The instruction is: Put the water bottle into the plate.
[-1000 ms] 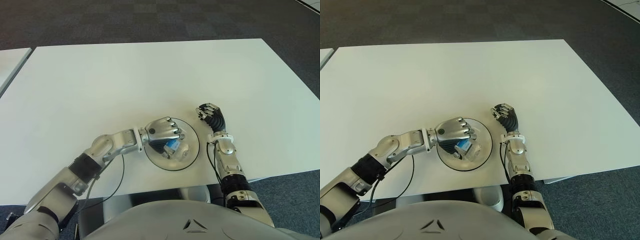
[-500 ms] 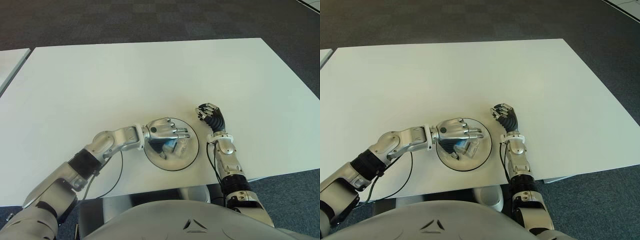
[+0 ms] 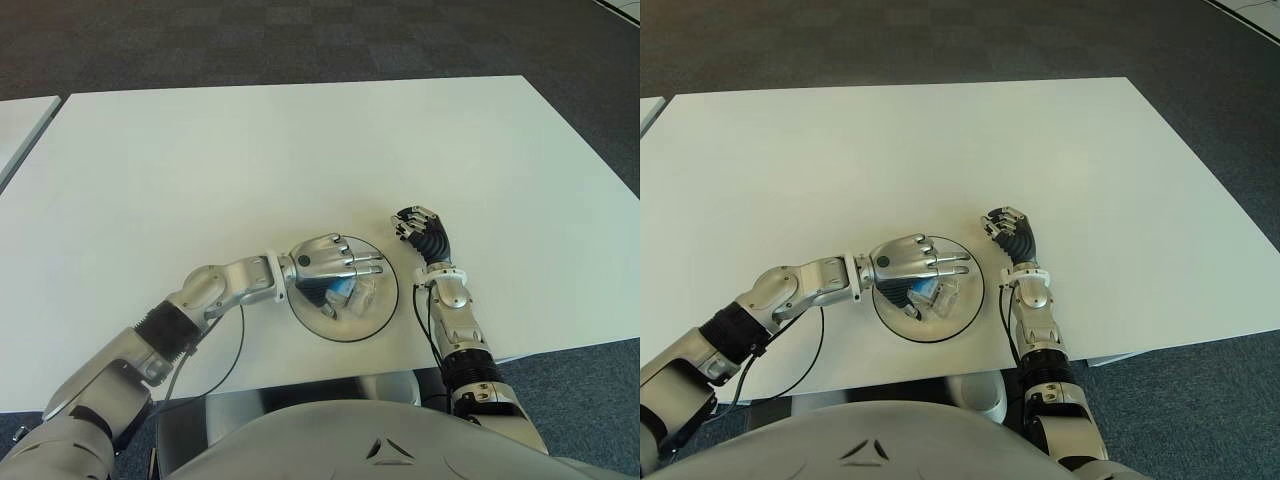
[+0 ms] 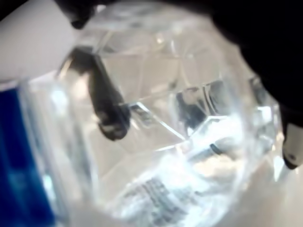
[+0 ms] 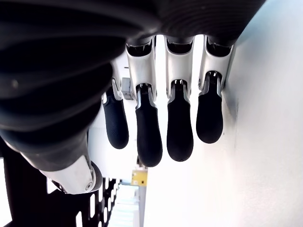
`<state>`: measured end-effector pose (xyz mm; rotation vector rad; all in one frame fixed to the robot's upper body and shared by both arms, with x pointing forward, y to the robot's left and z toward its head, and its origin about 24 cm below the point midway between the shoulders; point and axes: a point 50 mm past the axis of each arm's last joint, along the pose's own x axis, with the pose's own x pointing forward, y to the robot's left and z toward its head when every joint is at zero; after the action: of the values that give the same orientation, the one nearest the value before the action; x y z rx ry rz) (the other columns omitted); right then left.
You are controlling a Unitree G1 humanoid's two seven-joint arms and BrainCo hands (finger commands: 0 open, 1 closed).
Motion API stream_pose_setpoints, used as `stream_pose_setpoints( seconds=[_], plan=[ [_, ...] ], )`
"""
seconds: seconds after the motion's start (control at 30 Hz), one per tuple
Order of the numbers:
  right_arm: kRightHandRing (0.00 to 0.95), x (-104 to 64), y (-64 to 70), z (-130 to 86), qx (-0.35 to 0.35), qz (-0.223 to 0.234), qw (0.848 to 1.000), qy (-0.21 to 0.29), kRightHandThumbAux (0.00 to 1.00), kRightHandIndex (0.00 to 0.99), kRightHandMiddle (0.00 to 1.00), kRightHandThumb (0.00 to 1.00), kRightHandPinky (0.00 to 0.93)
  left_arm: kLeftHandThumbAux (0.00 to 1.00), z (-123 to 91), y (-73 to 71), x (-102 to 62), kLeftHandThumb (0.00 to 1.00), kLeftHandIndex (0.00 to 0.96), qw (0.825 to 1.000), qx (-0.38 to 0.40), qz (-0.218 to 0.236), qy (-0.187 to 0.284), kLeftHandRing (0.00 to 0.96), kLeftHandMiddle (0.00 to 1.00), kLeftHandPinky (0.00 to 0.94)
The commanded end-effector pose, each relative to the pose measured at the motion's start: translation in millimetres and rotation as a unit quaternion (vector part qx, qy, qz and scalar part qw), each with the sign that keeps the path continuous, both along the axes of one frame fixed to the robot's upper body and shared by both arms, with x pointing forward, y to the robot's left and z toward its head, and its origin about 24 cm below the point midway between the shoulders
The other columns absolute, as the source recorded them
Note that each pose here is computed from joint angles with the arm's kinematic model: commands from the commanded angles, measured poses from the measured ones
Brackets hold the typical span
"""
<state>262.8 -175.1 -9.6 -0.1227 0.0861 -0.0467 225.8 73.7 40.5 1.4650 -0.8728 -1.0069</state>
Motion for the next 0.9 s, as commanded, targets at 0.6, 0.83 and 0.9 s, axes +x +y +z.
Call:
stream_pose_setpoints(
  seconds=[0.6, 0.83, 0.9],
  plan=[
    [0.563, -7.3, 3.3, -8.1, -0.004, -0.023, 0.999, 0.029, 0.732, 0.431, 0.545, 0.707, 0.569, 0.353, 9.0, -7.0, 7.5, 0.112, 0.0, 0.986, -0.169, -0.013, 0.01, 0.0, 0.0, 0.0],
    [0.538, -9.2, 5.8, -3.8, -0.004, -0.032, 0.999, 0.028, 0.731, 0.429, 0.511, 0.707, 0.538, 0.349, 10.9, -10.8, 10.5, 0.115, 0.0, 0.979, -0.202, -0.009, 0.017, 0.0, 0.0, 0.0],
    [0.525, -9.8, 6.6, -2.5, -0.007, -0.038, 0.999, 0.03, 0.731, 0.429, 0.497, 0.706, 0.519, 0.349, 12.2, -12.7, 11.4, 0.115, 0.0, 0.978, -0.21, -0.005, 0.02, 0.0, 0.0, 0.0]
  ],
)
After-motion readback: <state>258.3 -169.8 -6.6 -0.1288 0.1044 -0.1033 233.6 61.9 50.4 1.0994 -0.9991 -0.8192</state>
